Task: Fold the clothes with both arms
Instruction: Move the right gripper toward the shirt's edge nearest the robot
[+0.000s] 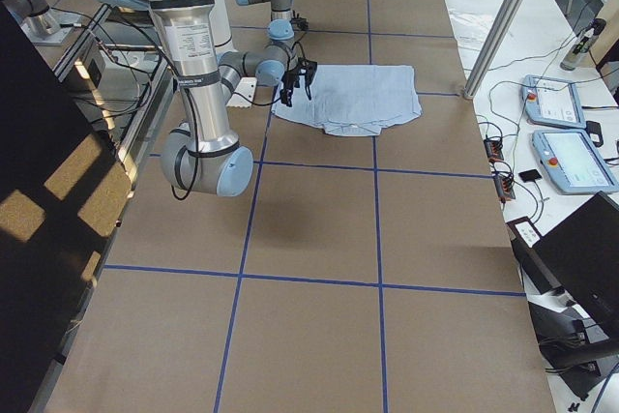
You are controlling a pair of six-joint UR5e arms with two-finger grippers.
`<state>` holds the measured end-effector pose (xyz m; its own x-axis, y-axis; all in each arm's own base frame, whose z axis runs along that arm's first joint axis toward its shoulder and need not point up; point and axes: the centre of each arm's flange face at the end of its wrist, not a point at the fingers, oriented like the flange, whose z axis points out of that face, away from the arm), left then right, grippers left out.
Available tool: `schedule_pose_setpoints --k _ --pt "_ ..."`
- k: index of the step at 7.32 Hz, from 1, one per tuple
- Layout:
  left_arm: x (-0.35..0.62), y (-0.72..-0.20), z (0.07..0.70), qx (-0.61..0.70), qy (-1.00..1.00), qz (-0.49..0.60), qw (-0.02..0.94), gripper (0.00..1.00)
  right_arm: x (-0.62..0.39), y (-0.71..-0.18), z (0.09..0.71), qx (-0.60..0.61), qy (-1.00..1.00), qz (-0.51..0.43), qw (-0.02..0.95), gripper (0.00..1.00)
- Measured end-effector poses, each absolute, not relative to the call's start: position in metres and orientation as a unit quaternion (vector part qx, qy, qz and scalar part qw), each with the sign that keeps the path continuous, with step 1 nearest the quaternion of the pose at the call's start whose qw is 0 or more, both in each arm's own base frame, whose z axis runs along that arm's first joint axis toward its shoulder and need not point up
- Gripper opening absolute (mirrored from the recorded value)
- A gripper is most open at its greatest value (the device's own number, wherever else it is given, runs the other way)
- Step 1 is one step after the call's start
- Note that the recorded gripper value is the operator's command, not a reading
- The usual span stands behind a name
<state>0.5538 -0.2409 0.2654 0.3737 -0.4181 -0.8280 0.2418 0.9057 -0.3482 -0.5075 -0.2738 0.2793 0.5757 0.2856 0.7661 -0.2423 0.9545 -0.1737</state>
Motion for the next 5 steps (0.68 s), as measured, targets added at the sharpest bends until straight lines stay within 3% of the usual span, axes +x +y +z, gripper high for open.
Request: schedule_pose_setpoints --k 5 --pt "0.553 -0.241 0.265 -0.083 0.523 -0.198 0.825 0.00 -0.538 -0.241 0.303 -0.089 -0.379 0.244 0.888 1.00"
